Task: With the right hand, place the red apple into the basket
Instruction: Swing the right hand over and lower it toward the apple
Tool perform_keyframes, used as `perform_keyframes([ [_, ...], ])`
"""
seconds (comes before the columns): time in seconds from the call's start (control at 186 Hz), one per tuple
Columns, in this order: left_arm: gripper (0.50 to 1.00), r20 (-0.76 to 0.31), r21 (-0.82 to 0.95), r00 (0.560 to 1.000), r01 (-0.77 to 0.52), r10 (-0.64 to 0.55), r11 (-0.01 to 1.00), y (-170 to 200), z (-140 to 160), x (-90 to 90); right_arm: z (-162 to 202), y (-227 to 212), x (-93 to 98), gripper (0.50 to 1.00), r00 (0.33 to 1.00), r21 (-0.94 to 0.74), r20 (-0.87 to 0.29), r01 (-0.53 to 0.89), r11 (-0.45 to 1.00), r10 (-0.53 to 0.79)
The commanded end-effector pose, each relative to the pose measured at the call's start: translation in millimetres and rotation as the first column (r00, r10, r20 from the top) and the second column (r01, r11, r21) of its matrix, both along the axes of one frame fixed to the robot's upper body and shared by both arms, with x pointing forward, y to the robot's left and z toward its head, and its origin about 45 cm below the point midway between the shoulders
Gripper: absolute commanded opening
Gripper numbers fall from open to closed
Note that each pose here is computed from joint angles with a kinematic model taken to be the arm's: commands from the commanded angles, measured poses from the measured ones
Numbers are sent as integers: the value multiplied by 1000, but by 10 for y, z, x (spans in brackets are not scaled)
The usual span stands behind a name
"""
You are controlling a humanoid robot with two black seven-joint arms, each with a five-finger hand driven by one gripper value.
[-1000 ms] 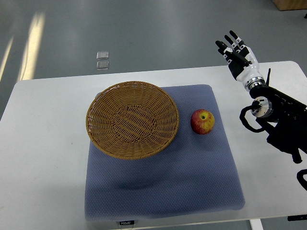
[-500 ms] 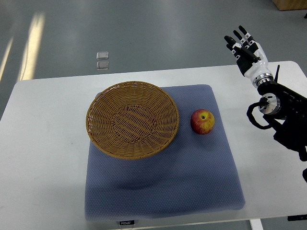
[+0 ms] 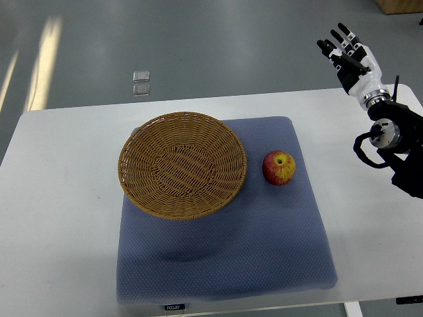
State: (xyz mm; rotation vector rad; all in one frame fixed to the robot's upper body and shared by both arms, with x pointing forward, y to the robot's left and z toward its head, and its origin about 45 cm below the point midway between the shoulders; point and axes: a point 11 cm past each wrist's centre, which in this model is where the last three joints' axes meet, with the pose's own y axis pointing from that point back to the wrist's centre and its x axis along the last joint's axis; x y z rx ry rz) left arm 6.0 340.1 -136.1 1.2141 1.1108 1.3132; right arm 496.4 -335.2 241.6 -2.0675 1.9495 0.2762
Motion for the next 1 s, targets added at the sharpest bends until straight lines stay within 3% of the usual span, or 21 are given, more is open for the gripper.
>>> perform_keyframes([
  [0.0, 1000, 0, 0, 1000, 0, 0, 1000, 0, 0, 0, 145, -73, 29, 921, 999, -127, 22, -28, 991, 31],
  [0.263, 1000, 0, 0, 1000, 0, 0, 1000, 0, 0, 0, 374, 114, -36, 921, 965, -449, 23, -222, 866, 260],
  [0.522, 1000, 0, -1, 1000, 0, 0, 1000, -5, -1, 0, 482, 350, -149, 921, 871, -844, -126, -346, 410, 475],
  [0.747, 1000, 0, 0, 1000, -1, 1, 1000, 0, 0, 0, 334, 511, -457, 921, 730, -915, -340, -402, -30, 592],
  [0.995, 1000, 0, 0, 1000, 0, 0, 1000, 0, 0, 0, 102, 536, -604, 921, 646, -883, -462, -396, -250, 608],
])
